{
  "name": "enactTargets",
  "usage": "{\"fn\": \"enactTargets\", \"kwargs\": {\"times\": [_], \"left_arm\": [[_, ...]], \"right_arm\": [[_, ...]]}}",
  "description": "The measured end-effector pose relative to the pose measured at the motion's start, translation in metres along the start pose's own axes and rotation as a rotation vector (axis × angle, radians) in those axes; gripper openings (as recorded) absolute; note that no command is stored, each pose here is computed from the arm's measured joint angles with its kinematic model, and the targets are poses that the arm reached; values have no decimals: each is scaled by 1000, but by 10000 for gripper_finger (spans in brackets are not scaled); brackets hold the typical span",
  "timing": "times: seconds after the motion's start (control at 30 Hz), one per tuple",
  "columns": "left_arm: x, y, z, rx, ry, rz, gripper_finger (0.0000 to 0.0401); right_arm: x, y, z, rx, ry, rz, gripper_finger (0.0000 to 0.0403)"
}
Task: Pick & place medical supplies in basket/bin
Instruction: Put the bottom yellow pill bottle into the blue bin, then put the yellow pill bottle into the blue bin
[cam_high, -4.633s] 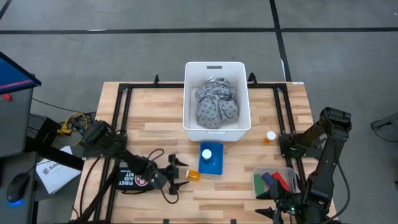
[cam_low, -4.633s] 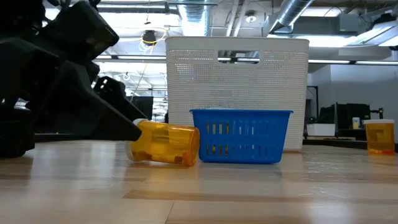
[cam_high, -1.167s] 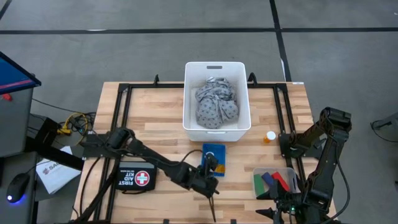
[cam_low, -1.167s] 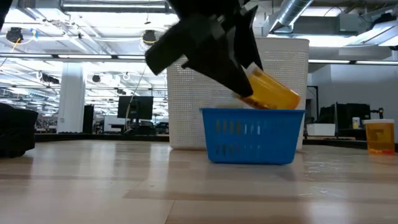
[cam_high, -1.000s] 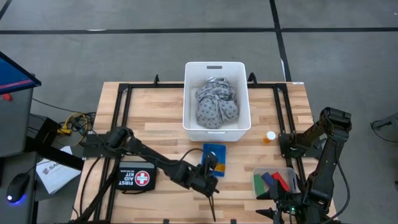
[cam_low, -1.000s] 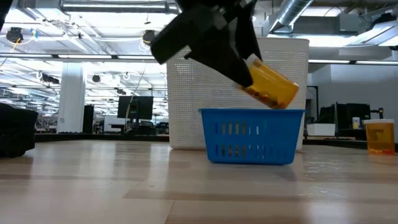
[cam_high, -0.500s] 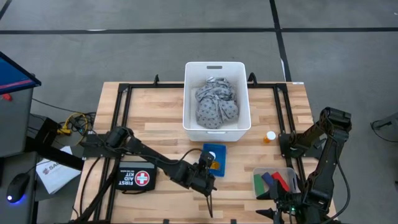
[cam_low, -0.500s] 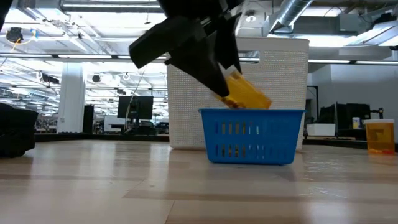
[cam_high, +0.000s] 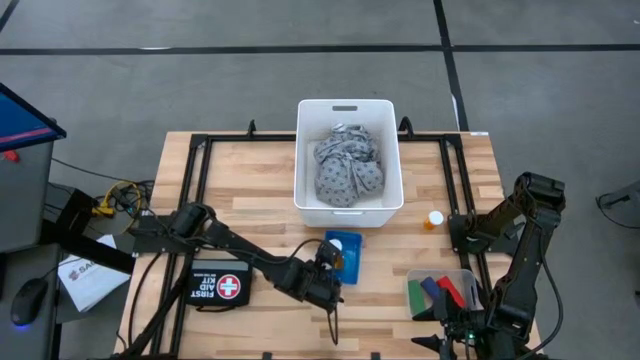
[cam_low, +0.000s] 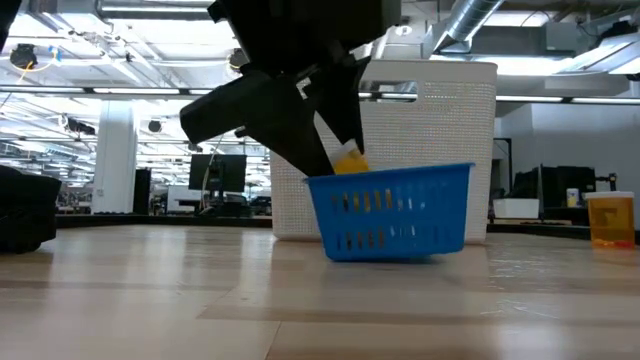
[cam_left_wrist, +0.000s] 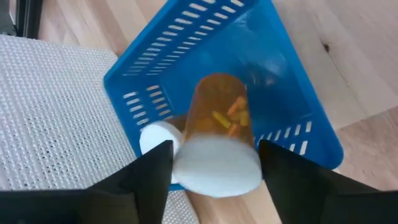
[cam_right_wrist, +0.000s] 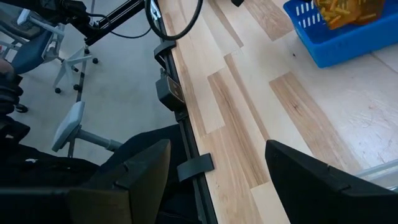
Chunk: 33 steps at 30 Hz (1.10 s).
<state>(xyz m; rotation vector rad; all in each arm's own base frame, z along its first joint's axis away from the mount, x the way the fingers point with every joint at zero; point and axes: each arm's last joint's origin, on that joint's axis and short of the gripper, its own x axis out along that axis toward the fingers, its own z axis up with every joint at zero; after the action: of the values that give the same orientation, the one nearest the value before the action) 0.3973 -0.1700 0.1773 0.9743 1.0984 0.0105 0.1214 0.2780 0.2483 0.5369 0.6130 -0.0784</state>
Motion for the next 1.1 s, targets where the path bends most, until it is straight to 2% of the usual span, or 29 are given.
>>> {"fn": "enactTargets", "kwargs": {"times": [0.2, 0.33, 0.57, 0.8, 0.93, 1.1], "left_arm": [[-2, 2, -1, -3, -2, 2, 274], [-12, 8, -2, -24, -10, 29, 283], [-62, 39, -9, -178, -117, 96, 272], [-114, 58, -34, -386, -155, 99, 250], [-131, 47, -50, -522, -208, 74, 244], [-133, 16, -76, -639, -288, 54, 252]], "right_arm": [[0, 0, 0, 0, 0, 0, 260], [0, 0, 0, -1, 0, -1, 260], [0, -2, 0, -19, 2, -15, 260], [3, -11, -3, -63, 7, -63, 260], [7, -22, -2, -9, 26, -142, 260], [15, -43, 9, 45, 64, -333, 260]]}}
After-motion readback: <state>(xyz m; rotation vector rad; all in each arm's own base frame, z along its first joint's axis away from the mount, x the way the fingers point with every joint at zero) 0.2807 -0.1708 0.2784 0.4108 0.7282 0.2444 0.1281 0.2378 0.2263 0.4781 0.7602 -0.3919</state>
